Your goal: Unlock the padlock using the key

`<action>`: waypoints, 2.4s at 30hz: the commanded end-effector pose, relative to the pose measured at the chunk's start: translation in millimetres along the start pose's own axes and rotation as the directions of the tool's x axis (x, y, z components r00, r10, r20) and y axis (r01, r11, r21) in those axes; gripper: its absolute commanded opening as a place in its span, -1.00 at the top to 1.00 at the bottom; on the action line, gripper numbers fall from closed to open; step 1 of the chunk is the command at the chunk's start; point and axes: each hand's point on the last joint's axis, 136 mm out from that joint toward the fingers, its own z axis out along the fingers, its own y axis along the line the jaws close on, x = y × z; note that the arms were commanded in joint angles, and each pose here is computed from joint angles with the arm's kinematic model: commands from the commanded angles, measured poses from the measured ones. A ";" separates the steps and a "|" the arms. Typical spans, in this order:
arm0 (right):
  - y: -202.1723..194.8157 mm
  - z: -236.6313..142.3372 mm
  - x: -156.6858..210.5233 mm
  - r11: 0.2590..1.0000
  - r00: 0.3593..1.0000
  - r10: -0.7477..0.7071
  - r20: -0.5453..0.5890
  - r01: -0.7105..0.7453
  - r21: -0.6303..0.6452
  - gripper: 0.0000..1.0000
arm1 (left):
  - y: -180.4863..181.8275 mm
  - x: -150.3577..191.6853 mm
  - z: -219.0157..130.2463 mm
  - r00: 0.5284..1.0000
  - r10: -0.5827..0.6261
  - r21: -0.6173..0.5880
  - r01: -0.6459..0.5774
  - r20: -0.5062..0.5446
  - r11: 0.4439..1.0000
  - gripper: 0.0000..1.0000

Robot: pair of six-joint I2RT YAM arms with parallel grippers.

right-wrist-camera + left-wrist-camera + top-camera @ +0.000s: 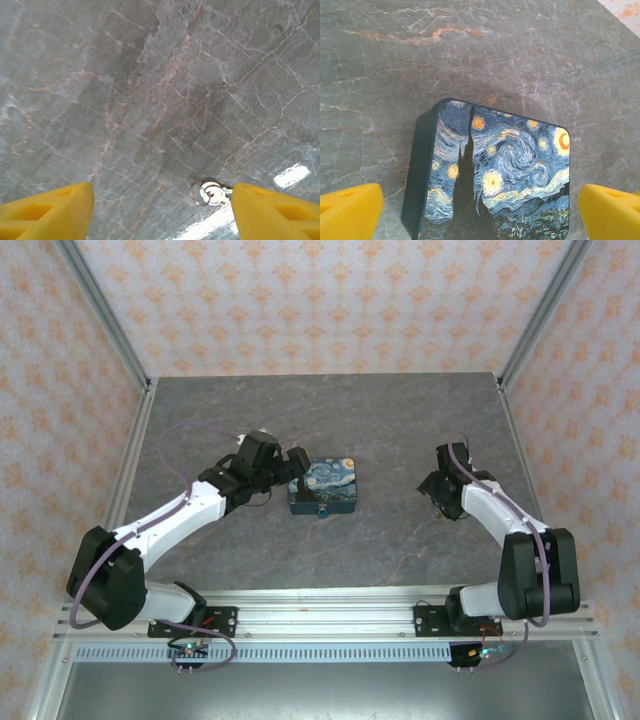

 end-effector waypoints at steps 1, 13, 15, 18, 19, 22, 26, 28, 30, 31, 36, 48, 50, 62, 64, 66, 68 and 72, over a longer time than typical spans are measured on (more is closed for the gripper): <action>-5.5 9.1 1.6 0.999 0.999 -0.037 -0.023 0.038 0.039 -0.46 | 0.4 -2.5 -1.0 1.000 -0.014 0.014 0.014 0.011 1.000 -1.00; -1.2 27.6 40.8 0.999 0.985 -0.006 -0.173 -0.002 -0.046 -0.35 | -1.3 -2.0 1.2 1.000 -0.028 0.025 0.028 0.010 0.999 -1.00; 2.1 26.2 51.4 0.996 0.978 0.021 -0.207 -0.039 -0.085 -0.31 | -2.0 -1.8 1.4 1.000 -0.030 0.029 0.030 0.009 0.999 -1.00; 11.9 19.2 66.5 0.985 0.971 0.049 -0.235 -0.086 -0.150 -0.26 | -2.6 -2.6 1.3 0.999 -0.032 0.031 0.031 0.013 0.999 -1.00; 16.8 15.8 70.6 0.981 0.970 0.049 -0.236 -0.091 -0.172 -0.25 | -2.0 -2.3 1.9 0.999 -0.032 0.030 0.032 0.012 0.999 -1.00; 36.4 5.9 89.5 0.970 0.969 0.027 -0.247 -0.085 -0.229 -0.23 | -2.4 -2.8 2.4 0.999 -0.036 0.032 0.036 0.015 0.999 -1.00; 70.0 -7.7 123.8 0.952 0.962 -0.042 -0.270 -0.044 -0.302 -0.22 | -2.3 -2.3 2.9 0.999 -0.038 0.031 0.037 0.014 0.999 -1.00; 80.3 -16.0 137.6 0.946 0.959 -0.081 -0.271 -0.011 -0.324 -0.22 | -2.1 -2.3 1.6 0.999 -0.036 0.031 0.035 0.014 0.999 -1.00; 84.5 -24.0 146.8 0.941 0.960 -0.110 -0.258 0.017 -0.337 -0.21 | -1.0 -2.9 0.1 0.999 -0.032 0.027 0.031 0.018 0.999 -1.00; 83.5 -27.8 147.7 0.941 0.963 -0.116 -0.245 0.028 -0.338 -0.21 | -0.4 -2.8 -0.4 0.999 -0.031 0.025 0.030 0.018 0.999 -1.00; 68.9 -39.8 129.0 0.947 0.975 -0.185 -0.125 0.143 -0.288 -0.14 | 1.1 -2.3 -2.6 1.000 -0.021 0.020 0.021 0.018 1.000 -1.00; 49.2 -19.1 120.2 0.820 0.805 -0.569 -0.167 0.570 -0.045 0.14 | 6.0 -1.4 -4.2 1.000 -0.015 0.001 0.015 0.018 1.000 -1.00; 48.6 -16.3 121.6 0.809 0.792 -0.583 -0.181 0.586 -0.040 0.17 | 6.7 -0.8 -3.4 1.000 -0.013 -0.003 0.013 0.016 1.000 -1.00; 53.0 -1.1 132.8 0.807 0.782 -0.585 -0.217 0.589 -0.053 0.19 | 6.2 -0.7 0.4 1.000 -0.013 -0.006 0.013 0.007 1.000 -1.00; 53.7 0.6 135.3 0.808 0.782 -0.583 -0.221 0.587 -0.056 0.19 | 6.4 -0.8 0.5 1.000 -0.013 -0.007 0.013 0.008 1.000 -1.00; 54.0 2.0 137.8 0.808 0.782 -0.582 -0.224 0.586 -0.054 0.19 | 6.6 -0.5 0.7 1.000 -0.013 -0.008 0.013 0.007 1.000 -1.00; 53.6 2.5 138.4 0.812 0.786 -0.577 -0.223 0.582 -0.050 0.19 | 7.1 -0.5 0.6 1.000 -0.012 -0.010 0.012 0.007 1.000 -1.00; 52.0 2.9 139.1 0.827 0.802 -0.556 -0.218 0.560 -0.050 0.21 | 6.6 -0.7 1.3 1.000 -0.014 -0.009 0.014 0.008 1.000 -1.00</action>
